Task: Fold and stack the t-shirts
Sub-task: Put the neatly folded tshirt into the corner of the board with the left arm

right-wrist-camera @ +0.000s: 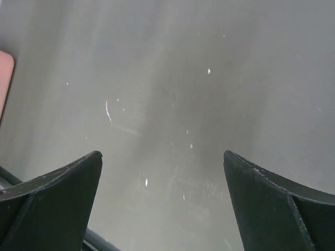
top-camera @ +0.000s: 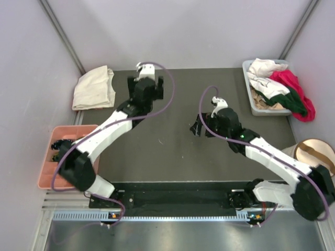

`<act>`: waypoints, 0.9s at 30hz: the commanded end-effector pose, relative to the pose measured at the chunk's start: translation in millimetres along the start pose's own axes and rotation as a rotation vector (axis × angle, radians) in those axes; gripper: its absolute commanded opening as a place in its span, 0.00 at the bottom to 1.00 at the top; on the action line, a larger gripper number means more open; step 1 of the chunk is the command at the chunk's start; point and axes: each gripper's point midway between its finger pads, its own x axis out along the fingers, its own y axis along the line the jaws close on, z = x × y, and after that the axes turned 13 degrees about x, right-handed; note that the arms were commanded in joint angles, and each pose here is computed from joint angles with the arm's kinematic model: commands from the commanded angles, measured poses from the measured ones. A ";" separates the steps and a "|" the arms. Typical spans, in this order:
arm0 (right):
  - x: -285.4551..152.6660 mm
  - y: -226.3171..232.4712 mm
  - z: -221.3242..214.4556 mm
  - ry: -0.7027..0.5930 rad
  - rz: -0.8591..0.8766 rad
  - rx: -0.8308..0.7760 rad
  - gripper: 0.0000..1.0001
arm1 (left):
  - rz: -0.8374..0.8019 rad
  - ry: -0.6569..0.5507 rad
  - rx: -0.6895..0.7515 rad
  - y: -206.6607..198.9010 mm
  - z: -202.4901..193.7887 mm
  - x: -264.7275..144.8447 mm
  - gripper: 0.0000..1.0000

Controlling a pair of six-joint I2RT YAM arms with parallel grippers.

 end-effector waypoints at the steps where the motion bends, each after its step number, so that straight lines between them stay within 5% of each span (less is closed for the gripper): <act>1: -40.6 -21.5 -6.1 -0.103 -0.104 -0.045 0.99 | -0.100 0.066 -0.152 -9.7 -52.7 -53.5 0.99; 14: -101.1 -73.6 -54.5 -0.206 -0.238 0.048 0.99 | -0.133 0.184 -0.317 9.1 -181.9 -146.7 0.99; 27: -112.4 -90.2 -52.6 -0.239 -0.299 0.033 0.99 | -0.083 0.166 -0.320 24.6 -198.3 -152.5 0.99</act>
